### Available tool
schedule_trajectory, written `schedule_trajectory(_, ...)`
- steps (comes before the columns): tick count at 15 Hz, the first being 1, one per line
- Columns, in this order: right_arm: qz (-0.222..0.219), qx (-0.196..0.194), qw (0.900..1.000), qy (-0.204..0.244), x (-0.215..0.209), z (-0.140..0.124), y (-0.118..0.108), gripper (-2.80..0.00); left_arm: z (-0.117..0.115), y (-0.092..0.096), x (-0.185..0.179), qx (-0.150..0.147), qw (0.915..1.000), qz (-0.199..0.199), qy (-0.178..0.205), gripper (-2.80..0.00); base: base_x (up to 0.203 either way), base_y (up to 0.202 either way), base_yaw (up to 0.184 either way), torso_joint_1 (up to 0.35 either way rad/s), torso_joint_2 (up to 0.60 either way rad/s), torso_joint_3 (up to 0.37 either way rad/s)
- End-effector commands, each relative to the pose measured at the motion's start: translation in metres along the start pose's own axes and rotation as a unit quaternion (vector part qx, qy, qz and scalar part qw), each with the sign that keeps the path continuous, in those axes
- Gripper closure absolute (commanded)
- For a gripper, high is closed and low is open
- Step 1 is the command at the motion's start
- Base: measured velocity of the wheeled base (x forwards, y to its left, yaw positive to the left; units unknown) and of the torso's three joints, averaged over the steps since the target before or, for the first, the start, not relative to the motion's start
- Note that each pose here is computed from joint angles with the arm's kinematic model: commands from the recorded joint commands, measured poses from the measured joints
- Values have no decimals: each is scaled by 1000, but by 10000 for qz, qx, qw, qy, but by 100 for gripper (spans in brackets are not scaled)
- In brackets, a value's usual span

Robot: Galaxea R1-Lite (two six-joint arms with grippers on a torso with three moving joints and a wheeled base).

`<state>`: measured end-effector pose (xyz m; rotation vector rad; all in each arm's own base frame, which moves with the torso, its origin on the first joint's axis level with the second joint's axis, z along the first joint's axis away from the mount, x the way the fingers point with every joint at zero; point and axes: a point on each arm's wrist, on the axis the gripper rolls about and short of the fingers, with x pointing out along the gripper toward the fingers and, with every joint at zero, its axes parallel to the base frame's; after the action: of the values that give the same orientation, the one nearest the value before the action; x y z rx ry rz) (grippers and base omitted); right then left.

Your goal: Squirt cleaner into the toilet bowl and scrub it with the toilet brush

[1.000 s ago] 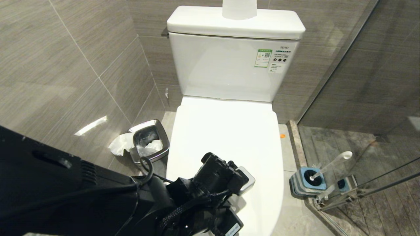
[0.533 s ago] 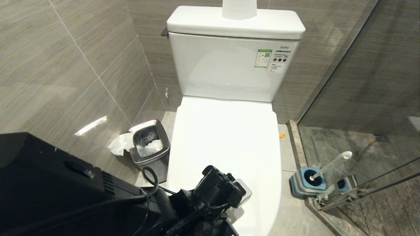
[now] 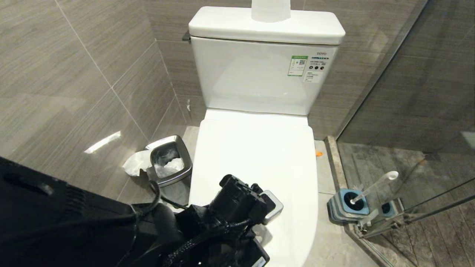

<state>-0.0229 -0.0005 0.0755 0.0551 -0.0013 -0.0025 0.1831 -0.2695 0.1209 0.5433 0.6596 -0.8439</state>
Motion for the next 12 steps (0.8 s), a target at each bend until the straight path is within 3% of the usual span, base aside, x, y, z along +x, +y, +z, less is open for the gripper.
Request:
schedule_trajectory(1, 1, 1, 10000, -1, 0, 0, 0, 0, 13, 8, -37, -78, 9988, 72, -471, 0, 0, 0, 0, 0, 0, 0)
schedule_trajectory(6, 2, 1, 10000, 4, 0, 0, 0, 0, 42, 32, -71, -353, 9942, 394, -936, 0, 0, 0, 0, 0, 0, 0)
schedule_trajectory(12, 5, 1, 10000, -1, 0, 0, 0, 0, 99, 68, -119, -1198, 9729, 1143, -1616, 0, 0, 0, 0, 0, 0, 0)
